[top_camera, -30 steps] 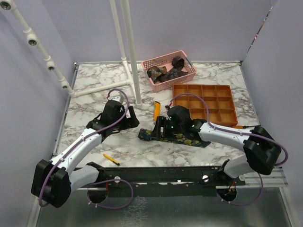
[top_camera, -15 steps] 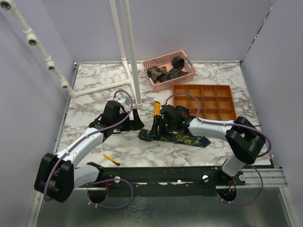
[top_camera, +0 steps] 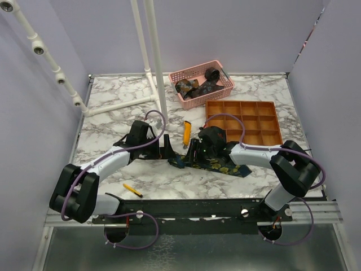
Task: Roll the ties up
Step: Roll the tie at the center of the board.
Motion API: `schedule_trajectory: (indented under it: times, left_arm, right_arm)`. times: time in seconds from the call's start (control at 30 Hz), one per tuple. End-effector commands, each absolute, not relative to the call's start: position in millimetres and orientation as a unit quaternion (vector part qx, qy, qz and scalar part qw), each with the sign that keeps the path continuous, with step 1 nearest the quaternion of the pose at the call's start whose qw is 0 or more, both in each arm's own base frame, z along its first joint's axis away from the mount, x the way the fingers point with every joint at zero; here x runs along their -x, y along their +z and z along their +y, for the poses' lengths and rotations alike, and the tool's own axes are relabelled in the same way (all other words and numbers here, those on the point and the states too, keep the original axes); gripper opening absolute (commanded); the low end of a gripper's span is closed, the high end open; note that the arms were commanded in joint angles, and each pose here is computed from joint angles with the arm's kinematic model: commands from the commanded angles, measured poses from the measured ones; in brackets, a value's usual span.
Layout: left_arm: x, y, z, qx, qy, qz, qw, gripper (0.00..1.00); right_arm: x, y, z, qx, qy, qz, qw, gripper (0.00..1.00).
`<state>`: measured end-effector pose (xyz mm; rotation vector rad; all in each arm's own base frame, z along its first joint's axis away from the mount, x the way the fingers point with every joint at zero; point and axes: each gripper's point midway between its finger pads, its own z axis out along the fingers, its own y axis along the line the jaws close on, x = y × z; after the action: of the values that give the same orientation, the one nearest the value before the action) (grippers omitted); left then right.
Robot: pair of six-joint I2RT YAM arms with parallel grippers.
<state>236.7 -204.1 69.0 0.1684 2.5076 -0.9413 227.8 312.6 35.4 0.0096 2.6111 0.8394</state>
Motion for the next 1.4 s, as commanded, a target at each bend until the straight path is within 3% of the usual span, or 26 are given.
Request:
schedule_trajectory:
  times: [0.0,0.17,0.4,0.6,0.73,0.83,1.0,1.2,1.37]
  left_arm:
    - [-242.1,74.3,-217.3,-0.106,-0.373,0.895,0.221,0.99]
    - [-242.3,58.4,-224.0,-0.119,-0.382,0.897,0.187,0.98]
    - [-233.1,51.9,-242.2,-0.134,-0.417,0.886,0.150,0.75]
    - [-223.4,47.9,-250.0,-0.141,-0.428,0.882,0.134,0.49]
    - [-219.2,47.6,-253.0,-0.141,-0.423,0.885,0.135,0.22]
    - [-219.7,53.6,-250.6,-0.131,-0.407,0.891,0.153,0.00]
    - [-225.3,62.1,-224.6,-0.082,-0.329,0.923,0.182,0.00]
    - [-214.4,61.1,-173.4,-0.013,-0.181,0.969,0.167,0.00]
    - [-210.4,62.0,-165.1,0.013,-0.144,0.974,0.177,0.00]
  right_arm:
    - [-217.6,6.5,286.7,0.002,0.261,0.949,0.177,0.56]
    - [-213.2,1.2,285.1,0.013,0.270,0.947,0.170,0.52]
    - [-213.5,1.1,288.9,0.018,0.282,0.944,0.171,0.50]
    - [-213.8,3.3,291.7,0.019,0.289,0.942,0.171,0.49]
    - [-214.8,10.9,293.0,0.016,0.295,0.939,0.176,0.49]
    - [-215.4,26.2,290.6,0.009,0.298,0.936,0.188,0.55]
    - [-208.0,47.7,260.4,-0.008,0.266,0.939,0.219,0.64]
    - [-189.5,49.8,218.0,-0.018,0.226,0.942,0.248,0.64]
    - [-198.8,50.4,217.8,-0.032,0.235,0.930,0.279,0.63]
